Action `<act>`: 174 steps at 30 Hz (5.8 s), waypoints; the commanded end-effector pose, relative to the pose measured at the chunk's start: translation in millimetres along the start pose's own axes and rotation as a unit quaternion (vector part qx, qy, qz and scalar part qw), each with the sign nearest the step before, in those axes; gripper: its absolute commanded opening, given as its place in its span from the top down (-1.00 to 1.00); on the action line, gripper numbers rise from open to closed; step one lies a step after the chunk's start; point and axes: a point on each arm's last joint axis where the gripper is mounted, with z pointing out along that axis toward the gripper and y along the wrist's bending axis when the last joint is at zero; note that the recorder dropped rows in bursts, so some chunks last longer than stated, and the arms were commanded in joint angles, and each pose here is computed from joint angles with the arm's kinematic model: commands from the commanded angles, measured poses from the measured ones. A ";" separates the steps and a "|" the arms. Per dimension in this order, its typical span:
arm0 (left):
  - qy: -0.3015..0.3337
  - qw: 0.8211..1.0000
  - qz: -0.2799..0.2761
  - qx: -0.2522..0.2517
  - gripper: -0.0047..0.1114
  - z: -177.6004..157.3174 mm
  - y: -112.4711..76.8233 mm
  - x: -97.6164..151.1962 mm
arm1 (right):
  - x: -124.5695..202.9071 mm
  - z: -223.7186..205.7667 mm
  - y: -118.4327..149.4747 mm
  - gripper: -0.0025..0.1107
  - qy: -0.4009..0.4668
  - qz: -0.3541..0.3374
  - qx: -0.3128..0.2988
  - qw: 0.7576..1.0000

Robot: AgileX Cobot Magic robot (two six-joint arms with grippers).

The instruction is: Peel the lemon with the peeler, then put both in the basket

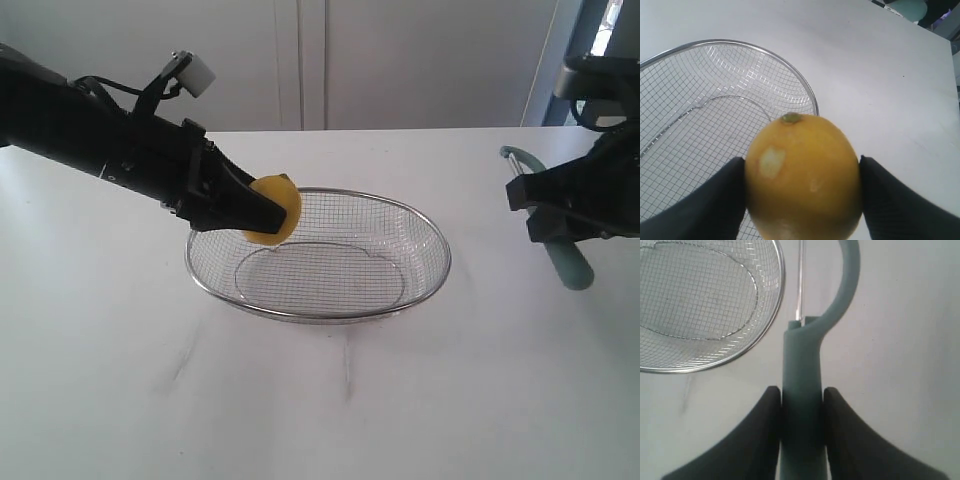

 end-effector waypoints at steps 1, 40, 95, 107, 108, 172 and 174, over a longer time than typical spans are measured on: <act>-0.016 1.000 -0.006 0.007 0.92 -2.5 -3.0 -3.1 | -11.0 5.2 4.0 0.96 -0.001 -0.010 -0.028 1.000; -0.016 1.000 -0.006 0.006 0.92 -2.5 -2.9 -3.2 | -13.1 58.0 78.8 0.96 0.047 -0.059 -0.281 0.957; -0.017 1.000 -0.007 0.006 0.92 -2.5 -2.9 -3.3 | -24.0 44.6 93.8 0.96 -0.006 -0.001 -0.346 0.938; -0.017 1.000 -0.007 0.006 0.92 -2.5 -2.9 -3.3 | -20.6 57.1 87.7 0.96 0.010 -0.008 -0.311 0.950; -0.017 1.000 -0.007 0.006 0.92 -2.5 -2.9 -3.3 | -18.3 61.1 87.4 0.96 0.022 0.002 -0.312 0.950; -0.017 1.000 -0.007 0.008 0.92 -2.5 -3.2 -3.3 | -15.9 56.4 92.8 0.96 0.036 0.035 -0.349 0.936; -0.017 1.000 -0.007 0.008 0.92 -2.5 -3.2 -3.3 | -14.7 58.8 93.0 0.96 0.045 0.036 -0.352 0.934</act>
